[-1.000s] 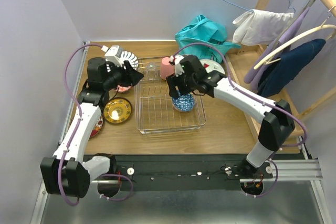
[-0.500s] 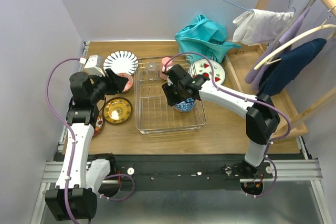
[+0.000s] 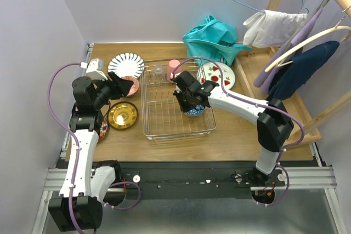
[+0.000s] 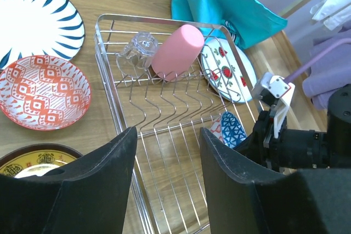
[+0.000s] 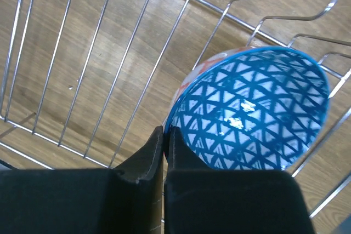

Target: Load the mixed dishes into the dish rack

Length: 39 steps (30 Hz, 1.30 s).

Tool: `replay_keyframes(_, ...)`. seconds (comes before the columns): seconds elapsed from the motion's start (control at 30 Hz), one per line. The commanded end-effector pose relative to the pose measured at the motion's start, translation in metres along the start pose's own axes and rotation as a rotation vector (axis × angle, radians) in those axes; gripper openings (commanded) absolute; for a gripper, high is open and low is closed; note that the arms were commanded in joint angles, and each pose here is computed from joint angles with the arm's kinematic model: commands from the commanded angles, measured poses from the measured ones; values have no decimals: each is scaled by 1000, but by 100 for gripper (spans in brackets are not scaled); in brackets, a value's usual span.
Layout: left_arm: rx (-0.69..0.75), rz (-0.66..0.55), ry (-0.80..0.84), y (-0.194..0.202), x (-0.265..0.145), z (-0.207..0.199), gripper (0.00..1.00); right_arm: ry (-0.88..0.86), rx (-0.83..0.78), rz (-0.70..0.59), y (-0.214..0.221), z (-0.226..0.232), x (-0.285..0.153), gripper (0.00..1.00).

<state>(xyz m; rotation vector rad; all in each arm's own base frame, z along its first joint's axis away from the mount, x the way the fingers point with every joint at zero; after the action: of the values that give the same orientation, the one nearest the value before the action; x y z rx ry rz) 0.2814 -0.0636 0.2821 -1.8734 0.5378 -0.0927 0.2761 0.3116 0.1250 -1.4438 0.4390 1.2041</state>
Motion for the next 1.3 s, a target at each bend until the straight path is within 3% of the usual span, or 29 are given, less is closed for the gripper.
replay_keyframes(0.0,-18,-11,32,-5,4,-3,58,-6,-46,-19,-1,-3,-16,3)
replay_keyframes(0.27,-10,6,51,-9,11,-2,59,-94,-169,-76,-24,8,-72,0)
replay_keyframes(0.53,-8,27,36,-14,24,5,59,-478,-140,-109,-24,63,-106,1)
replay_keyframes(0.6,-5,56,25,-10,26,9,59,-627,-144,-229,-40,82,-119,0)
replay_keyframes(0.67,8,74,20,-9,27,10,59,-718,-138,-265,-39,92,-119,1)
replay_keyframes(0.7,5,81,25,-8,28,10,59,-762,-135,-365,-56,101,-128,0)
replay_keyframes(0.8,-2,100,55,4,28,9,59,-806,-39,-474,-74,105,-128,0)
replay_keyframes(0.9,-1,102,51,11,28,11,59,-831,116,-487,-88,99,-118,1)
replay_keyframes(1.03,1,110,34,13,28,14,59,-872,303,-438,-91,96,-97,1)
replay_keyframes(1.27,48,154,17,18,26,19,60,-926,397,-358,-82,99,-67,0)
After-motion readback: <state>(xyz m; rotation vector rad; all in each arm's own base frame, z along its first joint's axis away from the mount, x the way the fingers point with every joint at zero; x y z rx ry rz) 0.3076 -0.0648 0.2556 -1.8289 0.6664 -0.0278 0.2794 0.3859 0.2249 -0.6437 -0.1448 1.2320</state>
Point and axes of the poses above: each gripper's point midway between its finger pads, its own x axis out along the fingers, its own z axis along the line the jaws close on, y = z × x, the point moved 3 cm from there along -x, back along the fingers, and after that the axes turned 10 degrees about x, right-handed, at the moved point
